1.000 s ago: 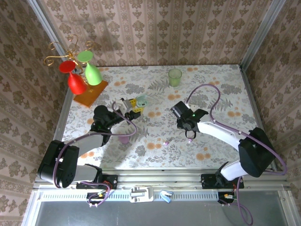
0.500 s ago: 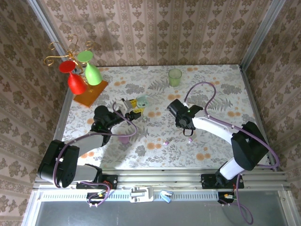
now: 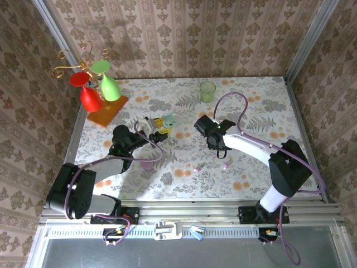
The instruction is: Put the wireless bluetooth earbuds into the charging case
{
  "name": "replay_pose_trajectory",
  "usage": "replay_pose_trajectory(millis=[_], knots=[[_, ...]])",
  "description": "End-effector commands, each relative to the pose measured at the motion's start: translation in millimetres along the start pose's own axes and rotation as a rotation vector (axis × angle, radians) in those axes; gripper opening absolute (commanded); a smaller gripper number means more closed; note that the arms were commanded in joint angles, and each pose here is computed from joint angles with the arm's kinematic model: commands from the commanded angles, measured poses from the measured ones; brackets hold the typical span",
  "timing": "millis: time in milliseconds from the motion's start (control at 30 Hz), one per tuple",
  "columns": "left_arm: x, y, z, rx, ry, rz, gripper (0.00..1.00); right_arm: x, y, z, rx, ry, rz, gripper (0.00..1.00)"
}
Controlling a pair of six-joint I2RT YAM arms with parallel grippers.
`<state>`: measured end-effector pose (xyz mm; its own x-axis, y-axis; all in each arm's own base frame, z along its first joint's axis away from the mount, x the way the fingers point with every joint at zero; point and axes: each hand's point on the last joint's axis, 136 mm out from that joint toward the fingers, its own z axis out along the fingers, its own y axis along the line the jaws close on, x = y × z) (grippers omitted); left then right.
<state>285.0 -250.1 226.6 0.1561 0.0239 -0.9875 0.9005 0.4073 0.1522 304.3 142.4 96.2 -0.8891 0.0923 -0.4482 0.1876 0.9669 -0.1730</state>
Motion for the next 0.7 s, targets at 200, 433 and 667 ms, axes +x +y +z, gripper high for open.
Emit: replay_pose_trajectory(millis=[200, 433, 667], knots=[[-4, -11, 2, 0.065, -0.027, -0.001, 0.2, -29, 40, -77, -0.251, -0.176, -0.168, 0.18], [-2, -24, 4, 0.152, -0.024, -0.033, 0.19, -37, 89, -146, -0.527, -0.292, -0.384, 0.17], [-6, -36, 4, 0.236, -0.046, -0.067, 0.19, -42, 127, -193, -0.783, -0.429, -0.538, 0.16]])
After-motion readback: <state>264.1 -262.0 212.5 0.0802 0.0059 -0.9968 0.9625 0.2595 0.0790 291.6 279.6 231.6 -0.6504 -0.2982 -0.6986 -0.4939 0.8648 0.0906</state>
